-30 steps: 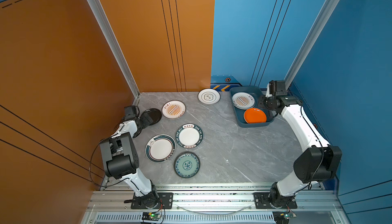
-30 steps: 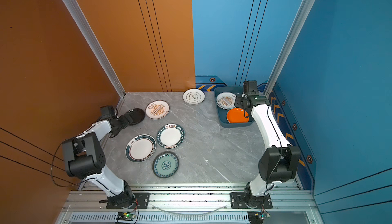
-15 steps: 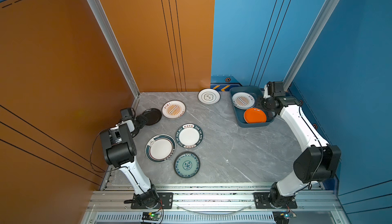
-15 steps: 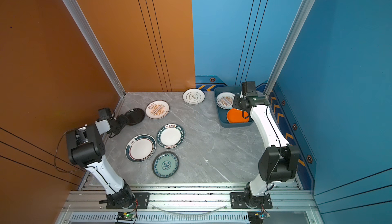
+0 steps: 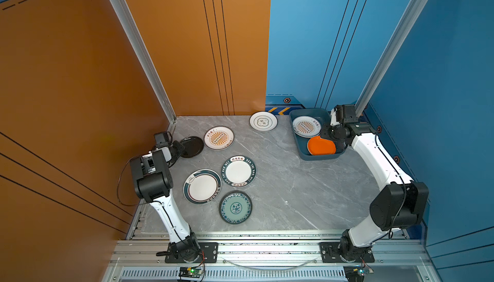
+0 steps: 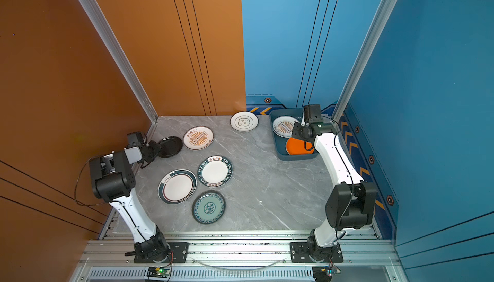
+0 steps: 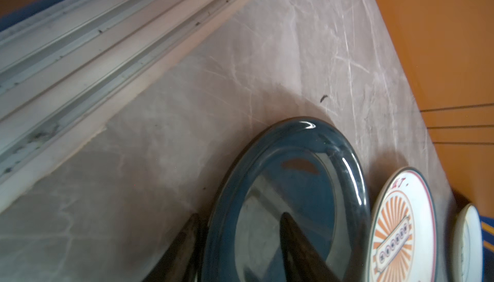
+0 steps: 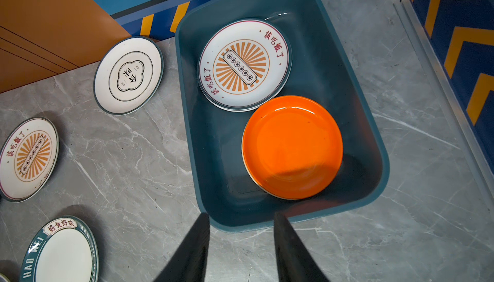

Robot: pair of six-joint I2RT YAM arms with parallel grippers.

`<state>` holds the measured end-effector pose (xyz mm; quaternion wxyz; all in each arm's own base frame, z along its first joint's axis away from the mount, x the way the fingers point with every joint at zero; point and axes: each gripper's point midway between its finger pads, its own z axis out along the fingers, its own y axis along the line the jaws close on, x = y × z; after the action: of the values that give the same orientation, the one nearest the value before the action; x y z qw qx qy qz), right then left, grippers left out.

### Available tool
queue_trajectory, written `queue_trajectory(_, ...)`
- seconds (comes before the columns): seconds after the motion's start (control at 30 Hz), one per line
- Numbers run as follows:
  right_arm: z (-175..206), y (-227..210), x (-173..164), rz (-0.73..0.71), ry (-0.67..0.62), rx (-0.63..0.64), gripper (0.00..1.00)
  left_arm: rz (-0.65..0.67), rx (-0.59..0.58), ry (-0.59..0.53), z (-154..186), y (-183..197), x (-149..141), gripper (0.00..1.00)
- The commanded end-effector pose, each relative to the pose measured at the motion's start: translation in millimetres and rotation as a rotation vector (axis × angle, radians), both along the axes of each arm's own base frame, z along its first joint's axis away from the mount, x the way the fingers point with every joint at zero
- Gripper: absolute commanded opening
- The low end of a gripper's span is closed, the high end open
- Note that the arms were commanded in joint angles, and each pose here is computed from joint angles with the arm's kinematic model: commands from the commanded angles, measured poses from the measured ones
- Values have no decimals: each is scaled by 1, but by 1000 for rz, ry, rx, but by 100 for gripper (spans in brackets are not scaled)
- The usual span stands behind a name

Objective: Place the plates into the plastic bin on the countertop
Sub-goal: Pick up the plate from the top-left of the table.

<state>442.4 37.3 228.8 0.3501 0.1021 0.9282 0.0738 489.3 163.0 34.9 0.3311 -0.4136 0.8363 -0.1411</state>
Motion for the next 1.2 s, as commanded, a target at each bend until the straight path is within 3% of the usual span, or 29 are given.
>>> queue_trajectory(0.0,-1,5,-1,16,-10,8,42,-30,-78,95,-37,-20,-14,35)
queue_trajectory(0.2,-3,8,-1,23,-6,5,42,-29,-99,88,-44,-24,-14,16)
queue_trajectory(0.5,-5,14,-3,36,-1,2,42,-32,-117,68,-40,-28,-18,0)
queue_trajectory(0.77,-2,26,-7,66,-4,8,42,-39,-115,48,-29,-32,-28,0)
queue_trajectory(0.97,0,58,-10,168,5,96,44,-20,-95,-27,4,-31,-42,0)
queue_trajectory(1.17,-1,110,-12,295,15,281,59,-48,-78,-107,50,-50,-59,0)
